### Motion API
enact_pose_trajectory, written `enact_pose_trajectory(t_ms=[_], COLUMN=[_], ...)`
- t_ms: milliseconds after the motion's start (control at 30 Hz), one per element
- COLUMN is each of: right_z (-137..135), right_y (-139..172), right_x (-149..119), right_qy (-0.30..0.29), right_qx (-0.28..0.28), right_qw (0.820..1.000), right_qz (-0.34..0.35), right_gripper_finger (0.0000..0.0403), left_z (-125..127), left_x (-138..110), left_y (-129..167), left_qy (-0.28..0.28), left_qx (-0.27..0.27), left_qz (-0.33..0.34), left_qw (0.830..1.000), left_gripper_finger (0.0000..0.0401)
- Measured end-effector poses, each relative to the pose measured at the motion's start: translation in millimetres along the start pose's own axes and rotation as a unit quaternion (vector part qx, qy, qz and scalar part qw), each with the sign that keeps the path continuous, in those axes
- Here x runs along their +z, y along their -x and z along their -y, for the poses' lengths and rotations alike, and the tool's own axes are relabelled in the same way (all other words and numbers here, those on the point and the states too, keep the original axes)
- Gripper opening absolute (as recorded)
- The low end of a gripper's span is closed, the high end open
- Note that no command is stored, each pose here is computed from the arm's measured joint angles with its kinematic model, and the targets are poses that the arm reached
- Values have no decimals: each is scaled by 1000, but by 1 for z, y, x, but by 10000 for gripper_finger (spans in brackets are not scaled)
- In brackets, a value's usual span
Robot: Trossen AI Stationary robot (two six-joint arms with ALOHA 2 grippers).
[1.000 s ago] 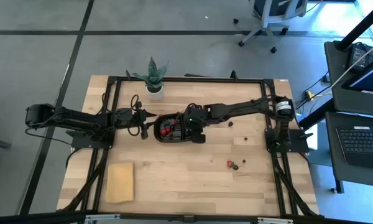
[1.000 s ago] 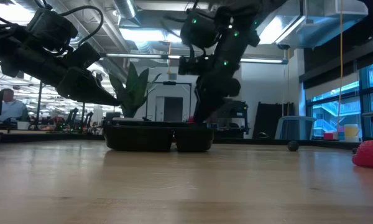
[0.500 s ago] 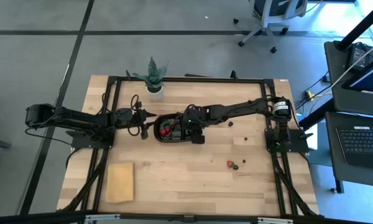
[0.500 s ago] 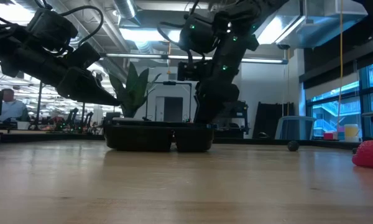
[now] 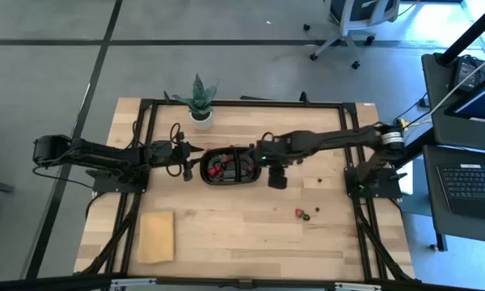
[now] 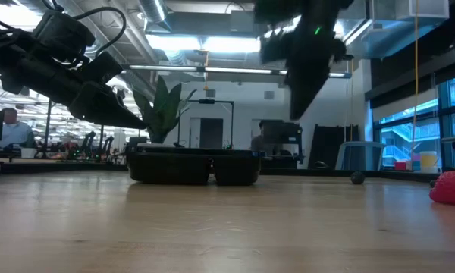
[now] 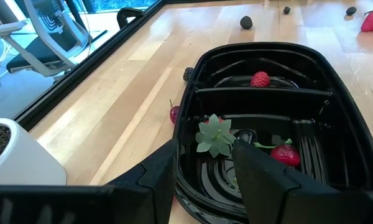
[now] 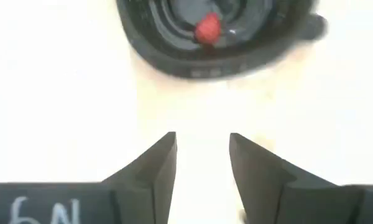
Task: Pick and placing Produce into tupperware
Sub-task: Put the right blackberry into the black bin
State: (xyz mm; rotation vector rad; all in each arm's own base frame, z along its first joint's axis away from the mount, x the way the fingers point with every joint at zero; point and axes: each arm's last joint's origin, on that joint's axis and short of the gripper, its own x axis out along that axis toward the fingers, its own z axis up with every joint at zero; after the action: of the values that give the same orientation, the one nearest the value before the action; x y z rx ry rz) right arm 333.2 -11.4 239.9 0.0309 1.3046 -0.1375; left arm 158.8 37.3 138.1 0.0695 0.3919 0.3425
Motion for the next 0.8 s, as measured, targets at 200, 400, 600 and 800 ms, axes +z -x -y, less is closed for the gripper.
enact_pose_trajectory(t_ms=[200, 400, 600, 800], right_z=[-1, 11, 26, 35], right_y=[53, 57, 30, 0], right_x=[-21, -60, -96, -121], right_qy=[-15, -68, -123, -142], right_qx=[7, -1, -12, -26], right_qw=[997, 992, 986, 986], right_qz=[81, 110, 115, 78], right_gripper_finger=[150, 150, 150, 150], left_z=[0, 0, 0, 0], left_x=[0, 0, 0, 0], left_y=[0, 0, 0, 0], left_qy=[0, 0, 0, 0], left_qx=[0, 0, 0, 0], left_qz=[1, 1, 1, 1], left_qw=[1000, 1000, 1000, 1000], left_gripper_finger=[147, 147, 147, 147])
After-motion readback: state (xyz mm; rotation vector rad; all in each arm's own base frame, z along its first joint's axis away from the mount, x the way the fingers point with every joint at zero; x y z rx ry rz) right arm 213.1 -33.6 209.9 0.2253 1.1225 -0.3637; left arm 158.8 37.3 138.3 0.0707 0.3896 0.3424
